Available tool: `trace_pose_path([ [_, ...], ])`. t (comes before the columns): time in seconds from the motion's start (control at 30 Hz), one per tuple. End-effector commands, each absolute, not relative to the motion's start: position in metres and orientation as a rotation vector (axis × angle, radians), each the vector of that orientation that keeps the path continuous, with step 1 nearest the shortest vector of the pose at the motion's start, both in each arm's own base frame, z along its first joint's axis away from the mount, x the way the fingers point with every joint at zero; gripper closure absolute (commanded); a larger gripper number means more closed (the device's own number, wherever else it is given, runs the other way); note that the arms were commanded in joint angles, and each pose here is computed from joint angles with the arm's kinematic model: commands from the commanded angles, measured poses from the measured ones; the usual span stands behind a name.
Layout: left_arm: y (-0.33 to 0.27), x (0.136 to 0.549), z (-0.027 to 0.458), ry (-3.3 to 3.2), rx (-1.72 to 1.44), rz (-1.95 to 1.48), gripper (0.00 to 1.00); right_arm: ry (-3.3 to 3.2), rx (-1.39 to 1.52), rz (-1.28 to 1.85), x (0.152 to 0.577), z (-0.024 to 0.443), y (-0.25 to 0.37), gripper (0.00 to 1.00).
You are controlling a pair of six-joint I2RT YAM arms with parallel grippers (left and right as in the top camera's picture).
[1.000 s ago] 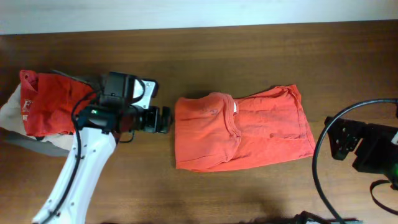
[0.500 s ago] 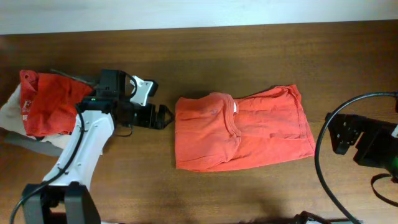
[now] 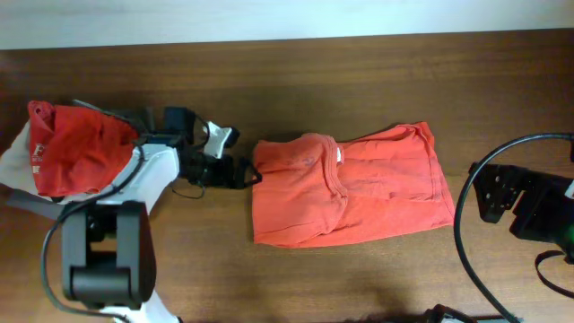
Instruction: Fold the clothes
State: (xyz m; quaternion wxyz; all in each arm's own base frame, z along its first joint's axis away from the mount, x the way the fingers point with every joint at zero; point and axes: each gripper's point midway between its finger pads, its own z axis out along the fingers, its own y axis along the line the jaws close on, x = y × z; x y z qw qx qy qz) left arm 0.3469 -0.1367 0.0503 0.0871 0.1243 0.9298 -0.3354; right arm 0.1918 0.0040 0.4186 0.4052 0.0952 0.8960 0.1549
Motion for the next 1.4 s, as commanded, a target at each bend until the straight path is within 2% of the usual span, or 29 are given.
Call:
trace_pose_path([
  [0.0,-0.148,0.337,0.034,2.793,0.369,-1.133,0.01,2.272,0.239,0.394,0.192,0.417,0.005,0.01],
  [0.43,-0.185,0.322,0.014,2.897,0.318,-1.19,0.01,2.276,0.241,0.396,0.193,0.416,0.004,0.01],
  [0.57,-0.19,0.323,0.009,2.944,0.25,-1.133,0.09,2.276,0.241,0.396,0.193,0.416,0.004,0.01],
  [0.63,-0.19,0.323,0.007,2.961,0.225,-1.104,0.25,2.275,0.24,0.396,0.193,0.416,0.004,0.01],
  [0.83,-0.19,0.325,0.007,2.953,0.225,-1.103,0.64,2.275,0.24,0.396,0.193,0.416,0.004,0.01],
  [0.9,-0.19,0.325,0.007,2.954,0.224,-1.103,0.84,2.275,0.24,0.396,0.193,0.416,0.004,0.01],
  [0.97,-0.189,0.325,0.007,2.956,0.219,-1.103,1.0,2.275,0.24,0.396,0.193,0.416,0.004,0.01],
  [1.07,-0.179,0.326,0.011,2.98,0.17,-1.078,0.99,2.275,0.241,0.396,0.193,0.416,0.004,0.01],
  [1.2,-0.138,0.334,0.026,3.081,0.056,-0.844,1.0,2.275,0.241,0.397,0.193,0.416,0.004,0.01],
  [1.37,-0.093,0.353,0.077,3.086,0.06,-0.512,1.0,2.275,0.241,0.397,0.193,0.416,0.004,0.01],
])
